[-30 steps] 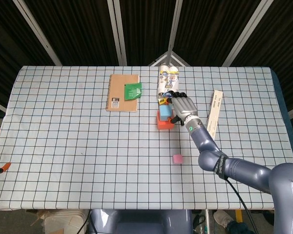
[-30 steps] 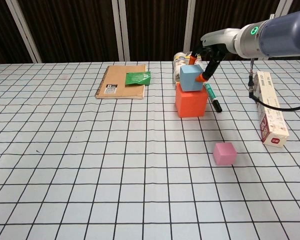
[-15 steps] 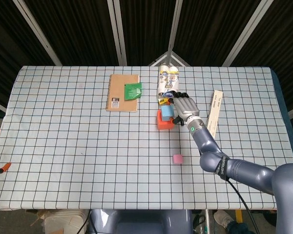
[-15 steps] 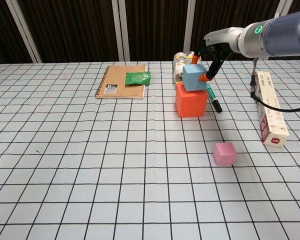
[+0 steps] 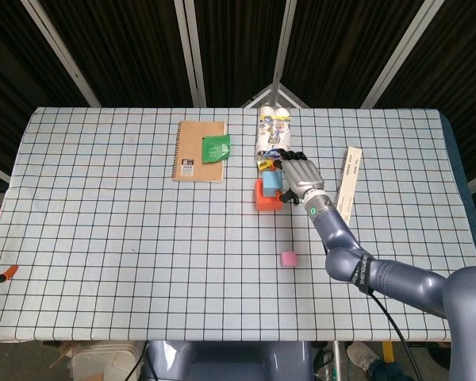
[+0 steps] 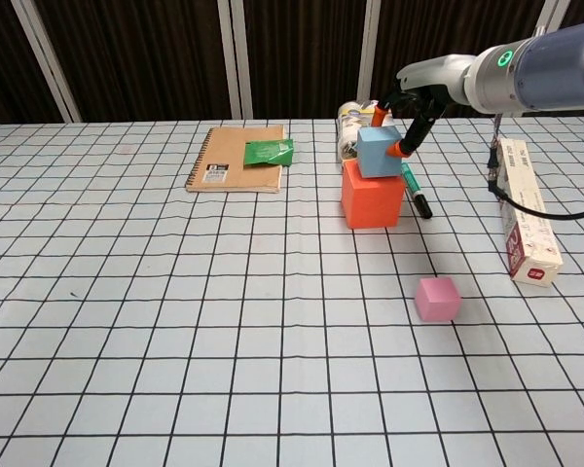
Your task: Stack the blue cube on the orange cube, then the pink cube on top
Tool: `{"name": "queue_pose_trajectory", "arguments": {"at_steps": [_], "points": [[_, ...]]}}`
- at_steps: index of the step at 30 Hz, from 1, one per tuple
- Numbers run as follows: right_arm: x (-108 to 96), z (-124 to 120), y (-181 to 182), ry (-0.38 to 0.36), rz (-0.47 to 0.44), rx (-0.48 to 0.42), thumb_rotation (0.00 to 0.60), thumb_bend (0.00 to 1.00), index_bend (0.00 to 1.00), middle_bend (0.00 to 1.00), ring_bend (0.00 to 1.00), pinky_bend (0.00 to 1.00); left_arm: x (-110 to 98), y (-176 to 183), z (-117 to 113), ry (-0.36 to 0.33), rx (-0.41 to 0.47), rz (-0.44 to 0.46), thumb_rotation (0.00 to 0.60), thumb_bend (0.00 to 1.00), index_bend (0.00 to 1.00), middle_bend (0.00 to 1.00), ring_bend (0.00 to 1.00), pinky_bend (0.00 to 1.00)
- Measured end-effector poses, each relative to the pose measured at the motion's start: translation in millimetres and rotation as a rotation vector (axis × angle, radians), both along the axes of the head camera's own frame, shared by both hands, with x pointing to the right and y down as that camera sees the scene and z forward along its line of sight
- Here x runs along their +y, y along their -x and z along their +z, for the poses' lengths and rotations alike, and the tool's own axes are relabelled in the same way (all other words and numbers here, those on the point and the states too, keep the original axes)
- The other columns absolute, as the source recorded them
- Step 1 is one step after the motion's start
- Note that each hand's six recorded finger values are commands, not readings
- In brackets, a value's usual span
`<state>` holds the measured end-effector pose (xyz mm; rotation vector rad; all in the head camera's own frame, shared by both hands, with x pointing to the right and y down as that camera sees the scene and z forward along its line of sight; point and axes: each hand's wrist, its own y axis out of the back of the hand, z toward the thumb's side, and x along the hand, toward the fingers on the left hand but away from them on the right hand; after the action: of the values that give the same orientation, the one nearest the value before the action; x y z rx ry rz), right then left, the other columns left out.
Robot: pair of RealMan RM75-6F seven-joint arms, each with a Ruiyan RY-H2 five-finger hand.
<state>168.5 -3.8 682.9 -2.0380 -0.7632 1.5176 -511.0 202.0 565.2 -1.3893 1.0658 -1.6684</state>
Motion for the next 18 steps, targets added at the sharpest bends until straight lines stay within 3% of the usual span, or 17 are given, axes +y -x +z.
{"name": "queue_pose_trajectory", "arguments": {"at_steps": [18], "points": [[2.2,-1.2,-2.2,-0.002,0.004,-0.004,0.6,0.45,0.32,0.0,0.05,0.0,0.2,-1.0,-0.3,-0.001,0.001,0.003,0.6,0.11,0.05,0.0,0.0,0.0]]}}
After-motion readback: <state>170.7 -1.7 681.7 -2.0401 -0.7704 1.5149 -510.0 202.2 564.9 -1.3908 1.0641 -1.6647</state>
